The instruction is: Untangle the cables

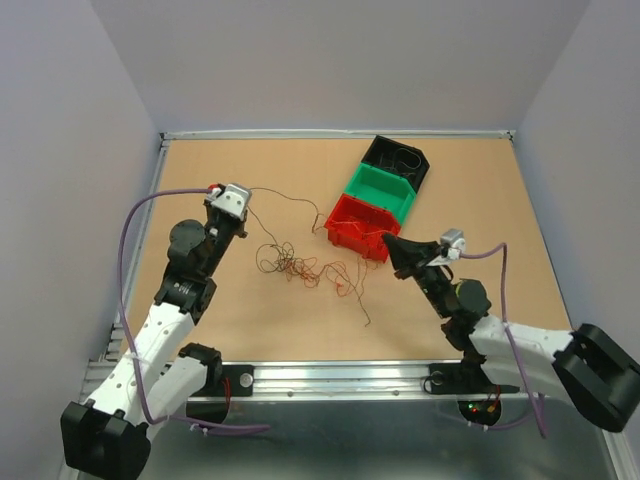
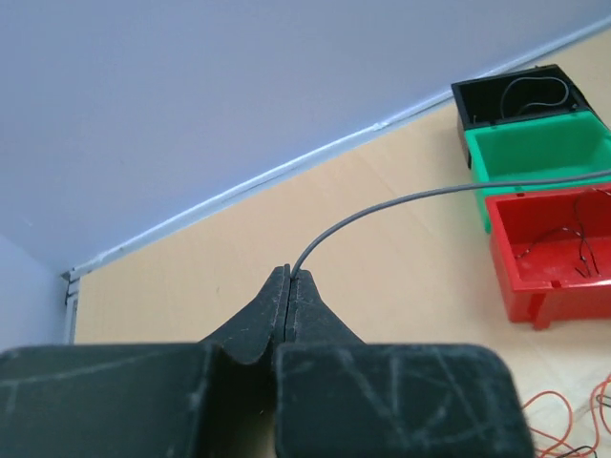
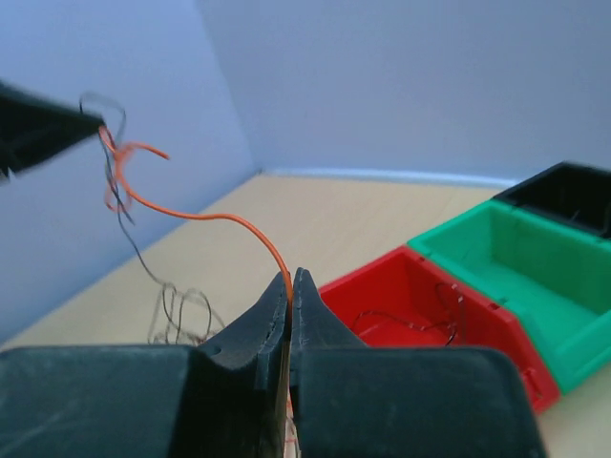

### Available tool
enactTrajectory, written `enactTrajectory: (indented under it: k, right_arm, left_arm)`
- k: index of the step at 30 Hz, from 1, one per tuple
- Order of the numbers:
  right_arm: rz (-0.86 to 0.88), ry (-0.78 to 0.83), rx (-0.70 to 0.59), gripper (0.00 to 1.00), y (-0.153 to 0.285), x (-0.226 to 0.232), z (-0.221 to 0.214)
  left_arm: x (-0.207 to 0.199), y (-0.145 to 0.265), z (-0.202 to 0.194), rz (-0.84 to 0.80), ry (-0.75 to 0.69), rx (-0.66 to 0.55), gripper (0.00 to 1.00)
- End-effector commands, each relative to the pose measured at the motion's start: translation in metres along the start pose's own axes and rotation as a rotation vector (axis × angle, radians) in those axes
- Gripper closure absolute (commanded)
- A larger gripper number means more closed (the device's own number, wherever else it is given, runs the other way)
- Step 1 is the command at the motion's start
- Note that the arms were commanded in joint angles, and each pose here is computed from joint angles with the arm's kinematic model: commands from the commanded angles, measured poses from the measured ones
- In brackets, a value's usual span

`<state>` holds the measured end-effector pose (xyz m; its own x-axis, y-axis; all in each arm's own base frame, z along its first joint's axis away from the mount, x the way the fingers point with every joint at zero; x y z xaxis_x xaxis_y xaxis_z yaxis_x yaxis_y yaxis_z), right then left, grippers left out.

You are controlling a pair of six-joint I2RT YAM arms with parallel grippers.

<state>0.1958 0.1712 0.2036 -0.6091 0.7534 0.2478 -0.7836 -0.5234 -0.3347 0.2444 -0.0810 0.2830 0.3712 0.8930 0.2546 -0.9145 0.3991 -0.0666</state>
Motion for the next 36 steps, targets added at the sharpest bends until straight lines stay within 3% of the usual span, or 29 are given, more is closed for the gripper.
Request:
enactTrajectory:
  k: [1, 10, 17, 26, 31, 36]
  right_arm:
    - [-0.205, -0.080, -0.169, 1.00, 0.022, -0.017, 0.030]
    - [-0.240, -0.088, -0.204, 0.99, 0.046, -0.020, 0.049]
    - [-0.222, -0.053, -0.169, 0.99, 0.032, -0.014, 0.061]
    - [-0.191, -0.009, -0.167, 0.99, 0.005, 0.008, 0.138]
    - [-0.146, 0.025, -0.093, 0.99, -0.004, 0.018, 0.152]
    - [0.042, 0.038, 0.041, 0.99, -0.016, 0.037, 0.139]
  left_arm:
    - [0.019, -0.014, 0.010, 0.082, 0.081, -0.049, 1.00]
    - [0.042, -0.023, 0.000, 0.154, 0.112, -0.005, 1.00]
    - [0.049, -0.030, -0.012, 0.185, 0.099, 0.021, 1.00]
    - [0.076, -0.031, -0.025, 0.268, 0.144, 0.055, 1.00]
    - [0.076, -0.025, -0.007, 0.186, 0.150, -0.021, 1.00]
    - [0.062, -0.015, 0.052, -0.031, 0.116, -0.115, 1.00]
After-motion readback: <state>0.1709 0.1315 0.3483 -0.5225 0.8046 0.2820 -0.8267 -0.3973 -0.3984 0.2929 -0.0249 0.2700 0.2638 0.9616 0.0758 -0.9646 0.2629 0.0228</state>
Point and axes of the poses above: each gripper's point midway between its finger pads, its own y axis back along the fingers, its own x axis along the line the jaws close on, z = x × y, the point moved 8 cm from there along y, back along the fingers
